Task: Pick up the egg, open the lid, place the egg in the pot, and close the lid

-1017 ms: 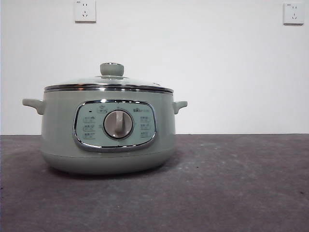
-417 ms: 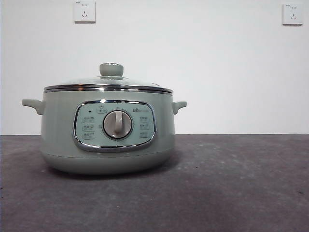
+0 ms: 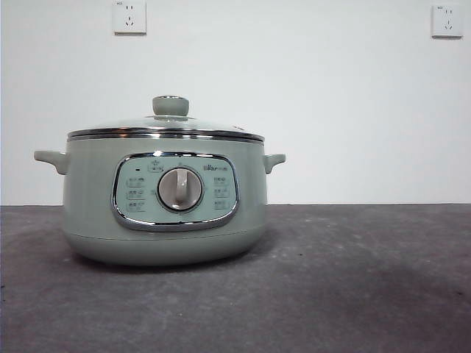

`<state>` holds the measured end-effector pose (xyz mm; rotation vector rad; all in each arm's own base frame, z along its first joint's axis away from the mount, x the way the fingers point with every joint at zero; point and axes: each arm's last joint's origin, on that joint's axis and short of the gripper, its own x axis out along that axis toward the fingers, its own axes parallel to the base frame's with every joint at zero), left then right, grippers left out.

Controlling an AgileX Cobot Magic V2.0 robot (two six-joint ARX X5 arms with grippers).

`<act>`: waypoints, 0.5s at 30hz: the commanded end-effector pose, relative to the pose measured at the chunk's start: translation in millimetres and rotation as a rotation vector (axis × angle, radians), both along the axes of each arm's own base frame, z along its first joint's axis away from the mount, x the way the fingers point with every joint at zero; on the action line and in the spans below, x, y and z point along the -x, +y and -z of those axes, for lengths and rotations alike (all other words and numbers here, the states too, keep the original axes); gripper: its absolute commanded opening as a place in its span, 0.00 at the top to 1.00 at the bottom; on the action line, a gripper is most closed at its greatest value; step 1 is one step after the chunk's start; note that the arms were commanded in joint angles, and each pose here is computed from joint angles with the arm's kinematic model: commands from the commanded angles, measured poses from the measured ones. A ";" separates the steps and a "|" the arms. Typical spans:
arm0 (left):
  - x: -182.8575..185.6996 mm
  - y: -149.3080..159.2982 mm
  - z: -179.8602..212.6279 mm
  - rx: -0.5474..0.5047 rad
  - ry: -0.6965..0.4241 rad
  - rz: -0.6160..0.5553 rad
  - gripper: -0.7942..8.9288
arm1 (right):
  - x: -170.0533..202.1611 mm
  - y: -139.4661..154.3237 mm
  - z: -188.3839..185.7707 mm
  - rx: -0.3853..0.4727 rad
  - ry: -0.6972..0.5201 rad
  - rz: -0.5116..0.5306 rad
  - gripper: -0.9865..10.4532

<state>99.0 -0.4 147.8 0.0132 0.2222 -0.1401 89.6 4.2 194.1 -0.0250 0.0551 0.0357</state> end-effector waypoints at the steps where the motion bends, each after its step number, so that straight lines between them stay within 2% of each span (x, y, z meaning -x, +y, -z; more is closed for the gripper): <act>1: -0.3 0.3 2.6 0.007 0.006 -0.003 0.92 | -2.4 0.1 16.8 -0.013 0.016 -0.001 0.91; 8: -0.4 0.3 2.8 0.007 0.008 -0.003 0.92 | -6.0 0.3 44.4 -0.014 0.128 0.001 0.91; 15: -0.4 0.3 3.0 0.008 0.010 -0.003 0.92 | -6.1 0.3 43.9 -0.059 0.125 0.005 0.91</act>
